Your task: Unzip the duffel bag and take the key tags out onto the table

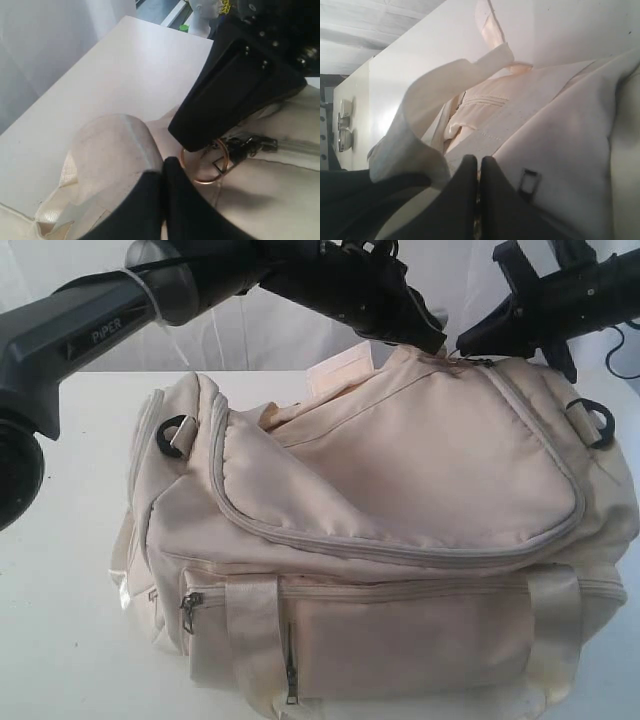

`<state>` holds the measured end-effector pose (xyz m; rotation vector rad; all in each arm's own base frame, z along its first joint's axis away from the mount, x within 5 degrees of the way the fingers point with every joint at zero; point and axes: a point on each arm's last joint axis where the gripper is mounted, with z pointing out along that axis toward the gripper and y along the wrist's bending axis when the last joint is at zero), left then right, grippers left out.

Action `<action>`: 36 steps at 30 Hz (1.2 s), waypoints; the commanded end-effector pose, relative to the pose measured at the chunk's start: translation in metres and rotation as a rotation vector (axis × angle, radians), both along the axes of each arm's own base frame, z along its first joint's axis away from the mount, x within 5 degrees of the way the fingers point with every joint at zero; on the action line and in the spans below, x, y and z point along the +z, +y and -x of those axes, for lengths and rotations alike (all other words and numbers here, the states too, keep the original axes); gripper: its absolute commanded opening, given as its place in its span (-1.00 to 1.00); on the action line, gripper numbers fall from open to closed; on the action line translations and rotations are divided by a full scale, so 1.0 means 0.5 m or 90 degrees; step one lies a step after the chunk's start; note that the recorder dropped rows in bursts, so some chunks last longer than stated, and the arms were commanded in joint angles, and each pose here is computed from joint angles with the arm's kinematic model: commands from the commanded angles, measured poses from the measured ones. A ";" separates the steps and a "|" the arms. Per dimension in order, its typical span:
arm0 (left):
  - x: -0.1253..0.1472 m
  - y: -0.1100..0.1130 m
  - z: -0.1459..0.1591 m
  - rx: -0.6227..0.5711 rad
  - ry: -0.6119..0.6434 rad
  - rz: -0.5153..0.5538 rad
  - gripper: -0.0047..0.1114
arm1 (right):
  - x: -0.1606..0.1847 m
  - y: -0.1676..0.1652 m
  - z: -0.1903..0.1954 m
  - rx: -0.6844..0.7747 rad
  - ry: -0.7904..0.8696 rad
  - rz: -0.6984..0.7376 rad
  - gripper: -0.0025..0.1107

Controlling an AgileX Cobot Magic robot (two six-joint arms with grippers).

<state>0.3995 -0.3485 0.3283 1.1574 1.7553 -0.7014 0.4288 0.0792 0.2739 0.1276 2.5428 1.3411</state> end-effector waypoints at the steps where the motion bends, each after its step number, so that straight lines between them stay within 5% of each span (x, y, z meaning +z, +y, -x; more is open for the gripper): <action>1: 0.066 0.002 0.027 -0.008 -0.003 0.063 -0.92 | 0.005 0.005 0.004 0.022 -0.007 -0.005 -0.96; 12: 0.050 0.003 0.021 0.011 0.012 0.046 -0.92 | 0.054 -0.029 0.024 0.046 -0.078 0.019 -0.96; 20: 0.018 0.003 0.004 0.047 0.050 0.028 -0.92 | 0.136 -0.056 0.091 0.073 -0.160 0.167 -0.96; 36: -0.008 0.008 -0.014 0.073 0.075 0.023 -0.92 | 0.120 -0.079 0.271 0.027 -0.139 0.280 -0.96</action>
